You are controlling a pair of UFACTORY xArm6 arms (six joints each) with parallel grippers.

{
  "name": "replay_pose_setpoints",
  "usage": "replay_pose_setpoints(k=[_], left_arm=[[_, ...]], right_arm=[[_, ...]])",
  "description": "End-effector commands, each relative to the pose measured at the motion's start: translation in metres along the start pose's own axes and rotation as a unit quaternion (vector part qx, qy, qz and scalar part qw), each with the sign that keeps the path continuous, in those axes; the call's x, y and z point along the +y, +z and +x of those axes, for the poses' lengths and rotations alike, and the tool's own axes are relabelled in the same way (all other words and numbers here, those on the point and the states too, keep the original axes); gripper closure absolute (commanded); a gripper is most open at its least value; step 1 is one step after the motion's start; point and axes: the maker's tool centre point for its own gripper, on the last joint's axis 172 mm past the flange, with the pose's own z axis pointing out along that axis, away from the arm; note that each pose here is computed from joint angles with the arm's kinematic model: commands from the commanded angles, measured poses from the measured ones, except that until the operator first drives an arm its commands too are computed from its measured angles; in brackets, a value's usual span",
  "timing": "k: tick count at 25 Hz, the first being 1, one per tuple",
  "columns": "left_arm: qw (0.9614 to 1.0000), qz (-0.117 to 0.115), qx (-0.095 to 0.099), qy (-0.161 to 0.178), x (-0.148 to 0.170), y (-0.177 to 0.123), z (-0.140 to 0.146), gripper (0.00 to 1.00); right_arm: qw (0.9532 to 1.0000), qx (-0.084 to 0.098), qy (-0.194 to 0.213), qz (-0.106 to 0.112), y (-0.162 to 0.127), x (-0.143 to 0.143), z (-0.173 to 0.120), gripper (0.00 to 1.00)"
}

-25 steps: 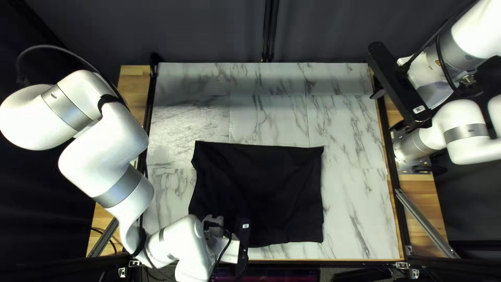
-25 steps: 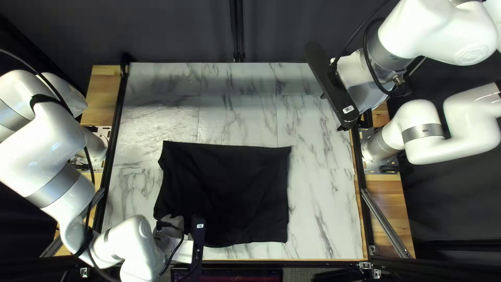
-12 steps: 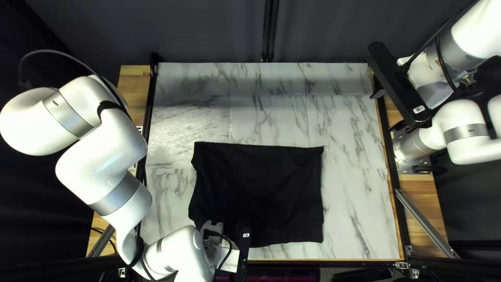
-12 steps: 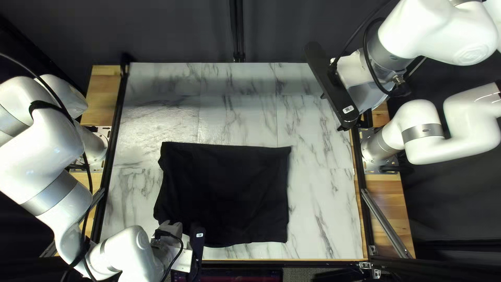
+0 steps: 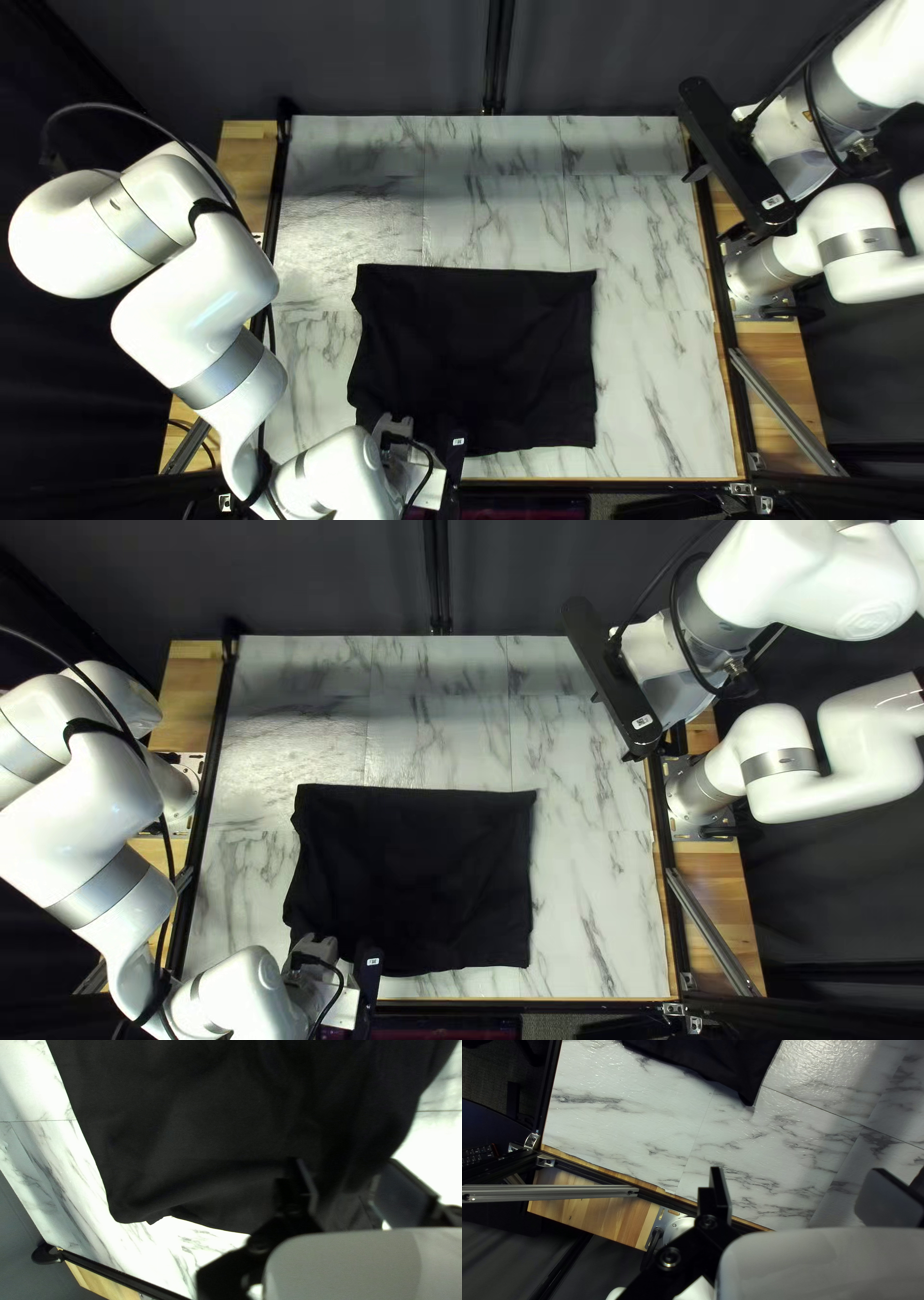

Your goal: Fold t-shirt

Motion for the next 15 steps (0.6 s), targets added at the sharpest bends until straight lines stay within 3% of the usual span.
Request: replay_pose_setpoints(k=[1, 7, 11, 15], left_arm=[[1.0, 0.001, -0.002, 0.001, -0.005, -0.001, -0.003, 0.0], [0.9999, -0.001, -0.003, -0.011, -0.032, 0.004, -0.033, 0.0], [0.9996, -0.02, -0.011, -0.016, -0.05, 0.017, -0.058, 0.0], [0.999, -0.036, -0.019, -0.019, -0.046, 0.021, -0.072, 0.0]], right_arm=[[1.0, 0.0, 0.0, 0.0, 0.0, 0.0, 0.0, 0.0], [1.0, 0.0, 0.0, 0.0, 0.0, 0.0, 0.0, 0.0], [1.0, 0.0, 0.0, 0.0, 0.0, 0.0, 0.0, 0.0], [1.0, 0.0, 0.0, 0.0, 0.0, 0.0, 0.0, 0.0]])
